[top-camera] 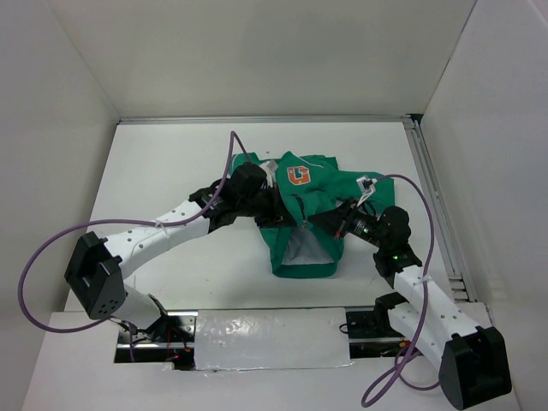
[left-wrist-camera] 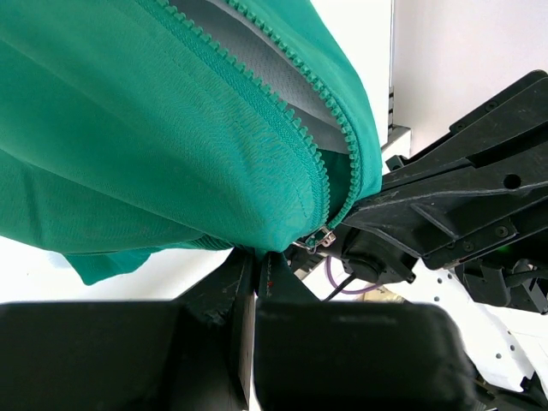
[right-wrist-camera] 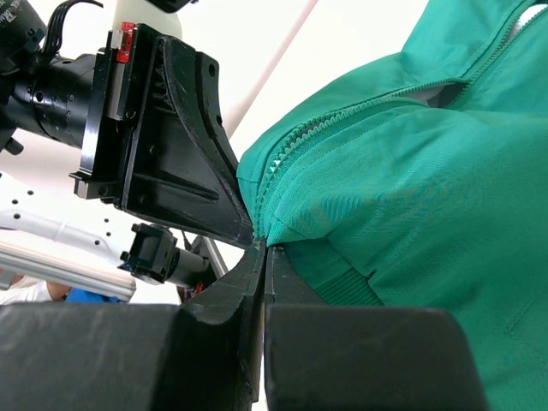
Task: Zip up the jacket
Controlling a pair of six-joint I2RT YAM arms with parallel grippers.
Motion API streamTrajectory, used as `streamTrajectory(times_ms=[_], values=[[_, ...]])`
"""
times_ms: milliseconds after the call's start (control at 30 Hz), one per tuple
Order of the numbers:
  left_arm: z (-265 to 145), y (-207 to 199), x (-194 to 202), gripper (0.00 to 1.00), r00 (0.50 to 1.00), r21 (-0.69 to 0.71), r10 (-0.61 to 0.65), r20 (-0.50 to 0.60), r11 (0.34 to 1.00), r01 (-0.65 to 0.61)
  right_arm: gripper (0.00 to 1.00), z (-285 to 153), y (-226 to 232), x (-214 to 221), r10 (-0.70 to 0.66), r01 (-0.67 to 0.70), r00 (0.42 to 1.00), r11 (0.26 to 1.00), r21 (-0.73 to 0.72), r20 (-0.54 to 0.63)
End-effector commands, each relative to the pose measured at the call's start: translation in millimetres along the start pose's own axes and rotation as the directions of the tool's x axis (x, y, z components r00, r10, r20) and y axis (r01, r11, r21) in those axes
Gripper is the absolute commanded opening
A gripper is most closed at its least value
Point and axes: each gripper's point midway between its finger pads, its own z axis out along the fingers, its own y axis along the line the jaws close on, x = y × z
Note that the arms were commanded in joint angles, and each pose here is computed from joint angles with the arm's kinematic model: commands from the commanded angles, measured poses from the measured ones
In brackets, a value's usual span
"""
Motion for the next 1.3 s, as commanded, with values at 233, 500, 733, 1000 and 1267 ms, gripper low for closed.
streamTrajectory(times_ms=[233,500,733,1000,1267], values=[[-5.7,-26.5,-17.4,0.00,0.998,0.063,0.012,0.064,0.998,-0.016,0.00,0.1,5.9,-2.7,-0.055,0.055,0.998,0.998,-0.021,0.008],[-8.0,-32.9,-20.5,0.00,0.997,0.081,0.024,0.073,0.996,-0.030,0.00,-1.4,3.3,1.9,-0.056,0.056,0.998,0.998,-0.008,-0.010],[-3.3,-32.6,-17.5,0.00,0.998,0.085,0.028,0.050,0.996,-0.032,0.00,-0.1,7.8,-3.9,-0.054,0.054,0.998,0.998,-0.029,0.018],[-2.2,-31.9,-13.3,0.00,0.999,0.092,0.032,0.033,0.995,-0.035,0.00,0.8,10.2,-12.3,-0.055,0.057,0.997,0.998,-0.034,0.060],[-7.6,-36.7,-9.8,0.00,0.999,0.119,0.031,0.022,0.992,-0.033,0.00,1.5,5.6,-11.4,-0.079,0.079,0.996,0.997,-0.010,0.047]])
